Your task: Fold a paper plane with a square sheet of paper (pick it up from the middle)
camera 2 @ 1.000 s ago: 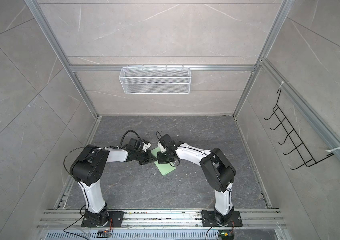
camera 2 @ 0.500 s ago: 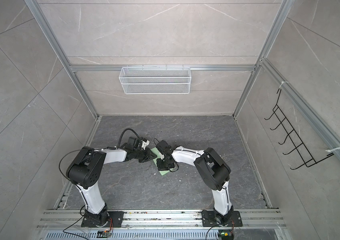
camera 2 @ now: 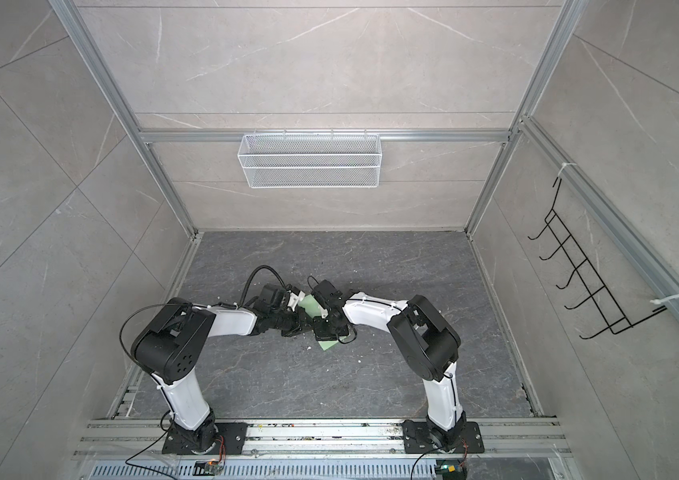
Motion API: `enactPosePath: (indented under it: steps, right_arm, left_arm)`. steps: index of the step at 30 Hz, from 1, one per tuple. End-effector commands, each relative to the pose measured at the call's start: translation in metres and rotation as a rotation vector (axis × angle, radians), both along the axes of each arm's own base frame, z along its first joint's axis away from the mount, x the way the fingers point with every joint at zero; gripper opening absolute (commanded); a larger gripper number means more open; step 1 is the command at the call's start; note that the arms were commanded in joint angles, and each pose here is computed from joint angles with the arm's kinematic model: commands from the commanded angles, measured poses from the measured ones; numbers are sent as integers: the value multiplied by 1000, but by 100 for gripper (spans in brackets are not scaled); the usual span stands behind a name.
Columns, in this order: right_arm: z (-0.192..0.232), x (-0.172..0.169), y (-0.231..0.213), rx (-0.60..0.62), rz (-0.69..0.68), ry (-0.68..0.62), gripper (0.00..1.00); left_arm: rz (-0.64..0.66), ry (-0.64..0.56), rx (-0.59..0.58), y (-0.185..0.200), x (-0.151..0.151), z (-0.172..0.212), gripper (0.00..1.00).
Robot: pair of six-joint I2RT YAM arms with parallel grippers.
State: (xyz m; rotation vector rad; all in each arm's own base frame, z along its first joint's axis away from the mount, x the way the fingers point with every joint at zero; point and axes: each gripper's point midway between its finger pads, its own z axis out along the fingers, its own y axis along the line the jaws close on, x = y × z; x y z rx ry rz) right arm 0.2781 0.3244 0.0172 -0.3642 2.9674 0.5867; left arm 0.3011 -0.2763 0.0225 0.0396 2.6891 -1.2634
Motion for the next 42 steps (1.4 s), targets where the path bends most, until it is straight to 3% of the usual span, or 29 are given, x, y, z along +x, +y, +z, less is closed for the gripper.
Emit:
enactPosePath:
  steps: [1, 11, 21, 37, 42]
  right_arm:
    - [-23, -9, -22, -114, -28, 56, 10]
    - [-25, -11, -29, -140, -29, 58, 10]
    - [-28, -10, -33, -149, -40, 60, 10]
    - [-21, -5, -34, -129, -54, 42, 10]
    - [2, 7, -12, -12, -42, -10, 12]
  left_arm:
    - [15, -38, 37, 8, 8, -9, 14]
    - [125, 3, 111, 51, 26, -42, 15]
    - [251, 26, 85, 91, 59, -52, 24]
    - [328, 28, 103, 115, 101, -40, 31]
    - [351, -8, 101, 119, 107, -17, 34]
